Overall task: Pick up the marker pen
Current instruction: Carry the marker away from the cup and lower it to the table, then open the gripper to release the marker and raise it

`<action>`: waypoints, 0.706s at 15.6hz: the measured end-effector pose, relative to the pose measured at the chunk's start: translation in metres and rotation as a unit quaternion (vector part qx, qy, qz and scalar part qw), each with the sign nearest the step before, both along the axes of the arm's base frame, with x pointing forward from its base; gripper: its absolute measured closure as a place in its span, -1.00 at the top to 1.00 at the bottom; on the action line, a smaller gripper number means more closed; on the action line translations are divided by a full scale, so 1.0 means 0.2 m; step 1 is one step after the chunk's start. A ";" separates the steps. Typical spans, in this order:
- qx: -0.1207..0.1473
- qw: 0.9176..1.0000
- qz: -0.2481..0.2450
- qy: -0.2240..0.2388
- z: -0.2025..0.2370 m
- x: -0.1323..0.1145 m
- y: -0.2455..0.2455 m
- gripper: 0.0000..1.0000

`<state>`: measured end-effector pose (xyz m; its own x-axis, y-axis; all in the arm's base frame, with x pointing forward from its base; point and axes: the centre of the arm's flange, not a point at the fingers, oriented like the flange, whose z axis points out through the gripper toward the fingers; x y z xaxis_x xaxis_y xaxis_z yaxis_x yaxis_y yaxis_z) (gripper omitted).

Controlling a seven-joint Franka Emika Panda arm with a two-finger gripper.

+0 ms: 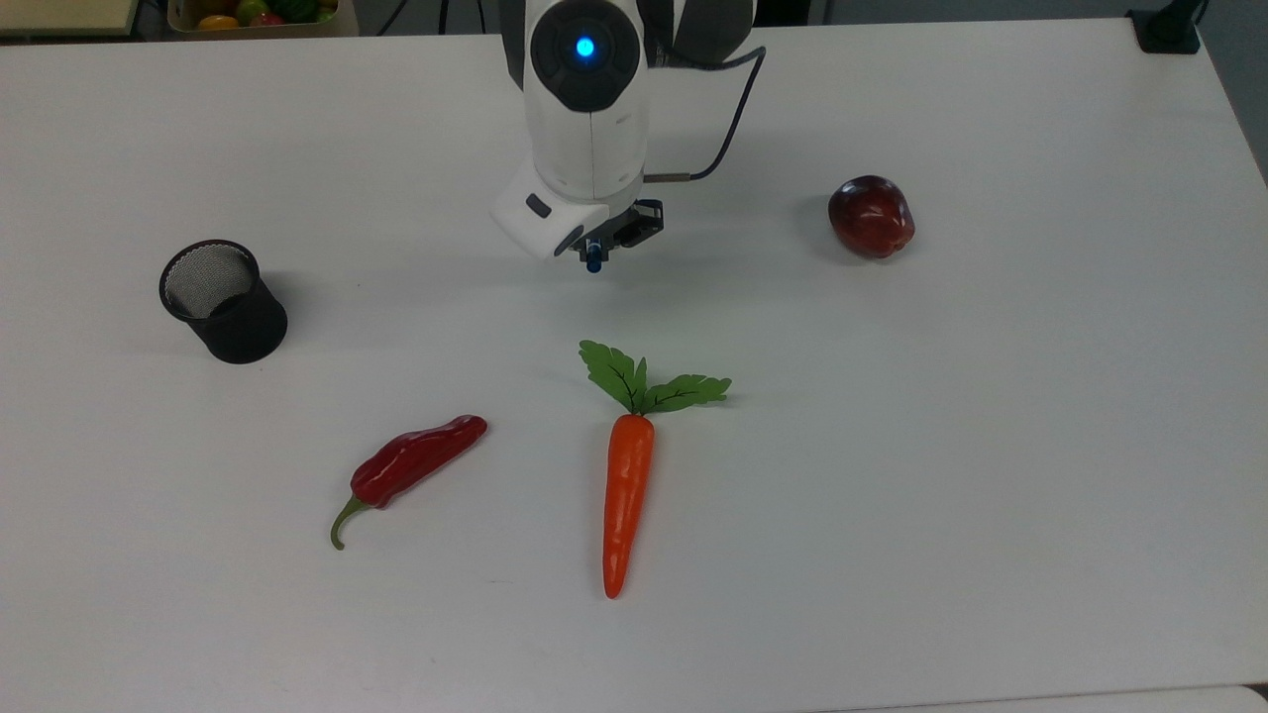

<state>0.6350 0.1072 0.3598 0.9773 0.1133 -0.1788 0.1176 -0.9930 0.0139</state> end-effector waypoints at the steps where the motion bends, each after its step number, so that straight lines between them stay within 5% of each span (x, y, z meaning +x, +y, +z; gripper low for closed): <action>1: 0.000 1.000 0.000 0.001 -0.01 0.00 0.00 -0.66; 5: -0.001 1.000 -0.001 0.002 -0.02 0.01 -0.01 -0.55; 11: 0.000 1.000 -0.002 -0.010 0.03 0.03 -0.01 0.56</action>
<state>0.6411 0.1059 0.3667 0.9811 0.1100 -0.1590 0.1139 -0.9934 0.0159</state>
